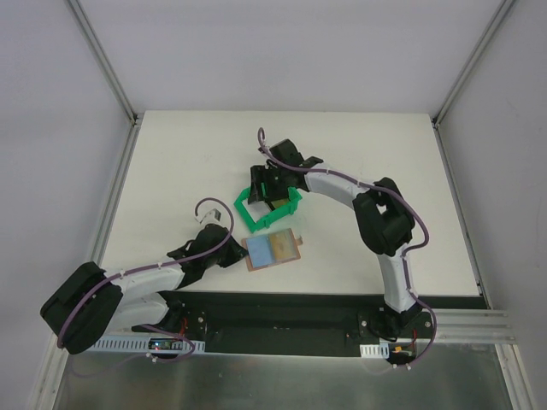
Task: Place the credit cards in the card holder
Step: Pick up the credit card from the storage box.
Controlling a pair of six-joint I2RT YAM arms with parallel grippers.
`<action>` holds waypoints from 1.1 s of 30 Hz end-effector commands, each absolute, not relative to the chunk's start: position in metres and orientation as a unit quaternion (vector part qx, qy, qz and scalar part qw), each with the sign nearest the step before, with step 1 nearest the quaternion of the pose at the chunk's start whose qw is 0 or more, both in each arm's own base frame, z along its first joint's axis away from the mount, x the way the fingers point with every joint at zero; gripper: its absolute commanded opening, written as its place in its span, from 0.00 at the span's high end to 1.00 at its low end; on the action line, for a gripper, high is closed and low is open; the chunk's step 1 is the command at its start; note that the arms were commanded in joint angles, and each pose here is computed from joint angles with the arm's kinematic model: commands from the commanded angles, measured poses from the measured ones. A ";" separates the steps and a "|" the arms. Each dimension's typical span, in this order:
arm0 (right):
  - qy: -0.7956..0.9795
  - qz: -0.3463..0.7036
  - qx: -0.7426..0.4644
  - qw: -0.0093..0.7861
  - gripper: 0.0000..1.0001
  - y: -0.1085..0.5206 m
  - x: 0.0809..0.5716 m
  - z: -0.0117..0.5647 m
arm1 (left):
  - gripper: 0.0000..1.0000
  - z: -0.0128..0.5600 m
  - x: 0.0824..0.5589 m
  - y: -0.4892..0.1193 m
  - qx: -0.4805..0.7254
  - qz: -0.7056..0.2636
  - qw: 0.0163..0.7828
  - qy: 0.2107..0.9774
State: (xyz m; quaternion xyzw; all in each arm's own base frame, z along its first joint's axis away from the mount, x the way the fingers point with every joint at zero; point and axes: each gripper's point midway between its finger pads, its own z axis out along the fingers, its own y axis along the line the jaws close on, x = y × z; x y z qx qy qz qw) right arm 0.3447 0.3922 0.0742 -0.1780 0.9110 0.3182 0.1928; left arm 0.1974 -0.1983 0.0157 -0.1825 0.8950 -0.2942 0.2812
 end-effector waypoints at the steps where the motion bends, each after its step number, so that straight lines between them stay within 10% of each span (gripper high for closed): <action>1: 0.909 0.336 -0.184 0.164 0.30 0.397 0.338 0.078 | 1.00 -0.001 0.190 -0.187 -0.172 -0.263 0.265 0.912; 17: 0.893 0.385 -0.169 0.164 0.65 0.396 0.337 0.106 | 1.00 0.002 0.192 -0.190 -0.163 -0.270 0.263 0.912; 33: 0.888 0.392 -0.163 0.178 0.74 0.388 0.341 0.123 | 1.00 0.002 0.192 -0.191 -0.160 -0.271 0.259 0.913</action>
